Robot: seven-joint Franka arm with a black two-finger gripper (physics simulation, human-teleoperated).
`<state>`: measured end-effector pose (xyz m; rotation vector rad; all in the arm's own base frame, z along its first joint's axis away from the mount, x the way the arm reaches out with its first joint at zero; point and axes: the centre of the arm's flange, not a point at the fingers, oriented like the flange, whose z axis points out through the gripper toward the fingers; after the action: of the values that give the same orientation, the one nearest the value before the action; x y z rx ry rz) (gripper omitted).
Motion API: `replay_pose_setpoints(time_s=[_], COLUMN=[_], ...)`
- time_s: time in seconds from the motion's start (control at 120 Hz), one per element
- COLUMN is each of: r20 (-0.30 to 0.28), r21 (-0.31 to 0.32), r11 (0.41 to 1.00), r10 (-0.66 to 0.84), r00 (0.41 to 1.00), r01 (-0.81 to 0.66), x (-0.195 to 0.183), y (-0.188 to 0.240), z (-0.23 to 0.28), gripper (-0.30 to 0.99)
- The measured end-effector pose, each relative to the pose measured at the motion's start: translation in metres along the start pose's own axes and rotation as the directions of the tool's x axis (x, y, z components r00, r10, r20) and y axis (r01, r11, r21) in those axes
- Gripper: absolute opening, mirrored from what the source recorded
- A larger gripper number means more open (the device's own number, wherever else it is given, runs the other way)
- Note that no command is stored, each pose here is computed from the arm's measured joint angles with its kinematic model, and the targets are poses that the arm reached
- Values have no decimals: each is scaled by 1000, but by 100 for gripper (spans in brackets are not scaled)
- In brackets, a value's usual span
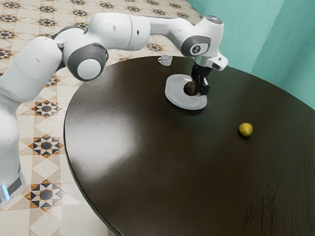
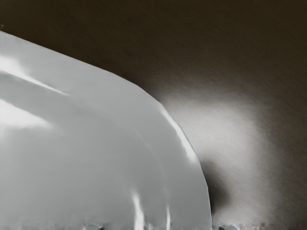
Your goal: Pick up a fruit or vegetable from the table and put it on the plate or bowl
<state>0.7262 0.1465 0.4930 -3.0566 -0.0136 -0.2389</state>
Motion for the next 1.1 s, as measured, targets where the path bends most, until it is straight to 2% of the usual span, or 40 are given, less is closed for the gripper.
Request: replay_pose_setpoints(time_s=[0.183,0.383,0.492,0.7,0.792,0.867,0.95,1.05,1.1], r20=[40,66,54,-25,-67,-85,-97,-147,-150], r21=[-1,-4,-8,-13,-4,-1,-9,-66,-112], r11=[999,999,998,999,999,1000,1000,998,993], r10=[-39,-53,-59,-49,-37,-26,-17,1,26], r00=[998,996,997,998,997,996,995,989,988], r01=[39,54,59,49,37,26,16,-10,-43], x=[-14,-23,-23,-12,-7,-5,-4,-3,-5], y=[-46,-78,-91,-97,-98,-98,-96,-70,-46], z=[8,27,46,68,58,54,47,-18,-47], gripper=[21,22,26,17,40,52,60,65,66])
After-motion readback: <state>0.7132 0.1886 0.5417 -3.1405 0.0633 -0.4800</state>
